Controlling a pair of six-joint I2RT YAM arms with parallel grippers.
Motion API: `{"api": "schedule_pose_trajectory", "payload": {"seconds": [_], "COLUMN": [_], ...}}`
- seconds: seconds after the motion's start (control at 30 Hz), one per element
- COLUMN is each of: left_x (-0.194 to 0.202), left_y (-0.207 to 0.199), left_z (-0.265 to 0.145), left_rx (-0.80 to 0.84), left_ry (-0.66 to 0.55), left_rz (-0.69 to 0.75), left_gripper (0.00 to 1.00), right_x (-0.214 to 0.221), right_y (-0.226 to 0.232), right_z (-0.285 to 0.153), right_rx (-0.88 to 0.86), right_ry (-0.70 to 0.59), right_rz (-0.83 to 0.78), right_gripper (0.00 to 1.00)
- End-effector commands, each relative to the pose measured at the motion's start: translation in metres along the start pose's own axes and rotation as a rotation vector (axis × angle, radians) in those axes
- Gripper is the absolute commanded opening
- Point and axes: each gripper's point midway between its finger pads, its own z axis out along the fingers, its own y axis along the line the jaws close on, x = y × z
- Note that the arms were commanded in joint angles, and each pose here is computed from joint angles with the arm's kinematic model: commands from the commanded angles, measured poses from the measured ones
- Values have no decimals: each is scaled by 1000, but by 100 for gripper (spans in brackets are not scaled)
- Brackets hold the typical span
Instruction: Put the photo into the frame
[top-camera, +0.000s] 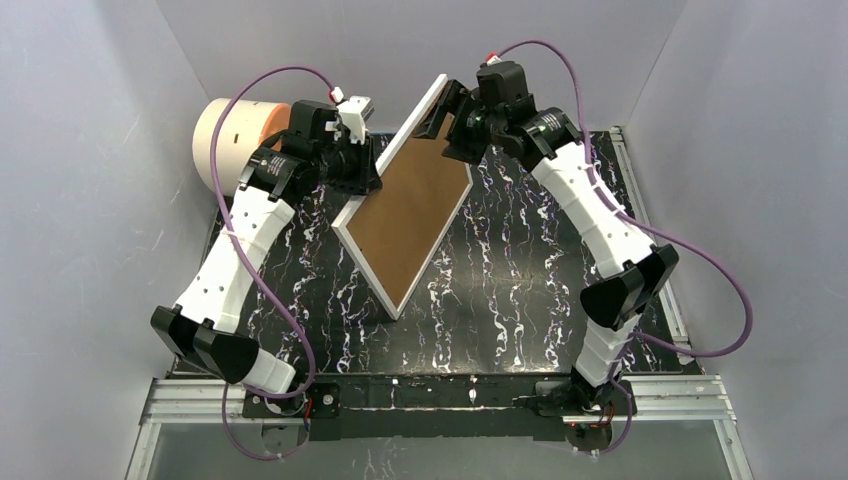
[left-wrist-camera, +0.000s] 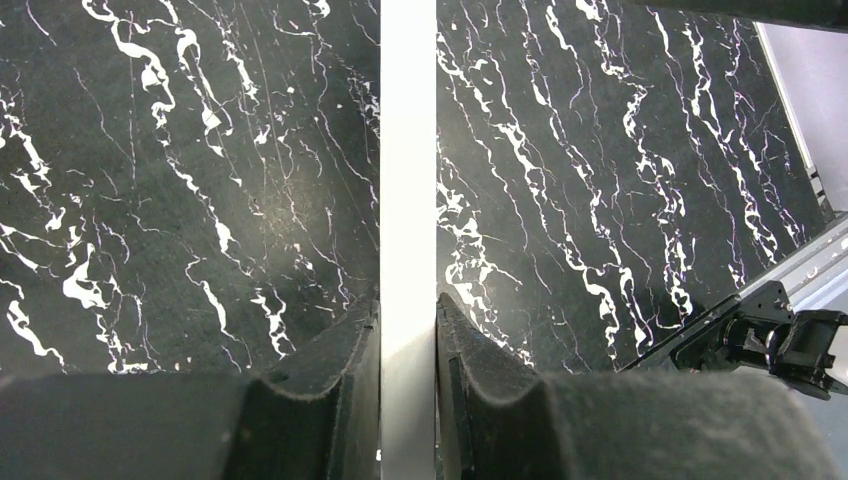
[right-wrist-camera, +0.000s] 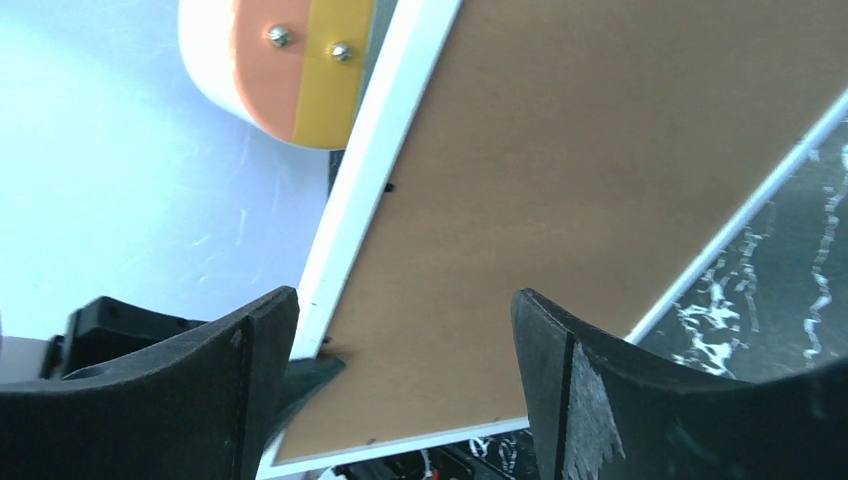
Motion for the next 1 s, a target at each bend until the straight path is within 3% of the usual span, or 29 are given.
{"api": "schedule_pose_trajectory", "payload": {"seconds": [0.0,0.23,0.6,0.7,0.8,0.97], "left_x": [-18,-3,9,9,7,-1], "left_y": [-21,-28,-47,-53,-62,-83], "left_z": [-21,-16,-16,-18,-22,-33], "left_rx": [72,98,206,243,298,416], "left_ry": [-89,-53,-34,-41,-68,-134], "left_rz": [46,67,138,145,162,166], "left_gripper": [0,1,19,30,44,74], "right_x": [4,7,14,14,18,20], "right_y": [23,16,-4,-5,-11,-23], "right_z": [16,34,44,41,35,9], "right_rx": [-82,-43,46,54,71,113], "right_ry": [61,94,112,115,143,123], "right_rz": [33,41,17,0,-5,-29], "right_gripper": [87,94,93,88,73,67]}}
